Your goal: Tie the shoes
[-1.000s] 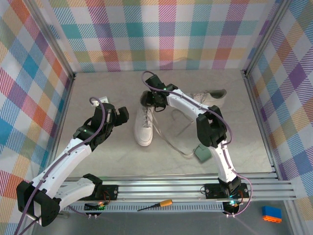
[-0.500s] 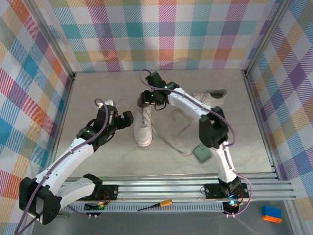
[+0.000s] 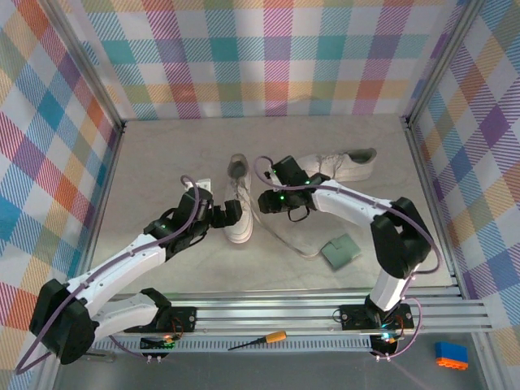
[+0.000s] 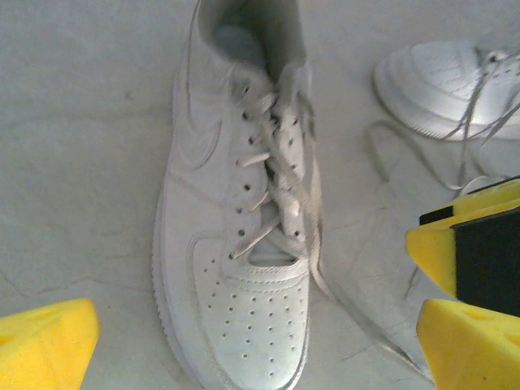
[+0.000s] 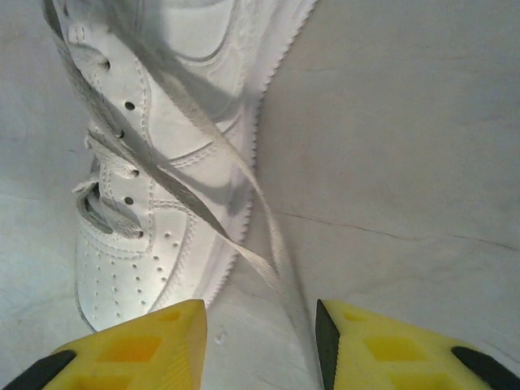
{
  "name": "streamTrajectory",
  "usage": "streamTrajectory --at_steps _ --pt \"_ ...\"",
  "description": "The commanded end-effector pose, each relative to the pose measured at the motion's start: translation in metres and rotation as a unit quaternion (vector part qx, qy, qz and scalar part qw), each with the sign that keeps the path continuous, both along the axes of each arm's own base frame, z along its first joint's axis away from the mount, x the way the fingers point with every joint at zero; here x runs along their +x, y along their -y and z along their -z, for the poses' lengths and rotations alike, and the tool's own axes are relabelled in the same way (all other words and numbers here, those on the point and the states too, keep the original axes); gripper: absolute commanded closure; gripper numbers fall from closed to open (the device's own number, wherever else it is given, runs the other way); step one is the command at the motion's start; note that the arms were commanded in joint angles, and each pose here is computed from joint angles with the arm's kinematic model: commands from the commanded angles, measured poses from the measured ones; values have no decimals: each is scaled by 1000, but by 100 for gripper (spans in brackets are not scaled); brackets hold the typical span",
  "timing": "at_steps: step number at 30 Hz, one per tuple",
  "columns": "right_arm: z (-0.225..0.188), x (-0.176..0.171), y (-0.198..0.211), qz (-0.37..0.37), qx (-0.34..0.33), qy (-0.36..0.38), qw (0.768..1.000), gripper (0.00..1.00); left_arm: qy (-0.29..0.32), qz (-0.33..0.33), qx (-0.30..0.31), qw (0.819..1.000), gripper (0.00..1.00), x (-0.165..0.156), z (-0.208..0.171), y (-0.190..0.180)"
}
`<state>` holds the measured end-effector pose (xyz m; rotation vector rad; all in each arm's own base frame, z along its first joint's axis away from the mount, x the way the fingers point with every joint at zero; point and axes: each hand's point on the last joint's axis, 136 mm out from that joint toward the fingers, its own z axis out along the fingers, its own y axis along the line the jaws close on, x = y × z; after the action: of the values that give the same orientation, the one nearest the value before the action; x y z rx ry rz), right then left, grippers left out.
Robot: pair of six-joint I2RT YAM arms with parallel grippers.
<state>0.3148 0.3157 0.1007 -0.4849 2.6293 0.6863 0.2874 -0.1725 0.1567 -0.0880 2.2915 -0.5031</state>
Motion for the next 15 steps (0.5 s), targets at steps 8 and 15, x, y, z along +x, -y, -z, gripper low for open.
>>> streamTrajectory --at_steps 8,15 --pt "21 34 -37 -34 29 16 999 58 11 -31 -106 994 0 23 -23 -9" --pt "38 44 -34 -26 3 18 999 59 9 -34 -106 994 0 23 -23 -13"
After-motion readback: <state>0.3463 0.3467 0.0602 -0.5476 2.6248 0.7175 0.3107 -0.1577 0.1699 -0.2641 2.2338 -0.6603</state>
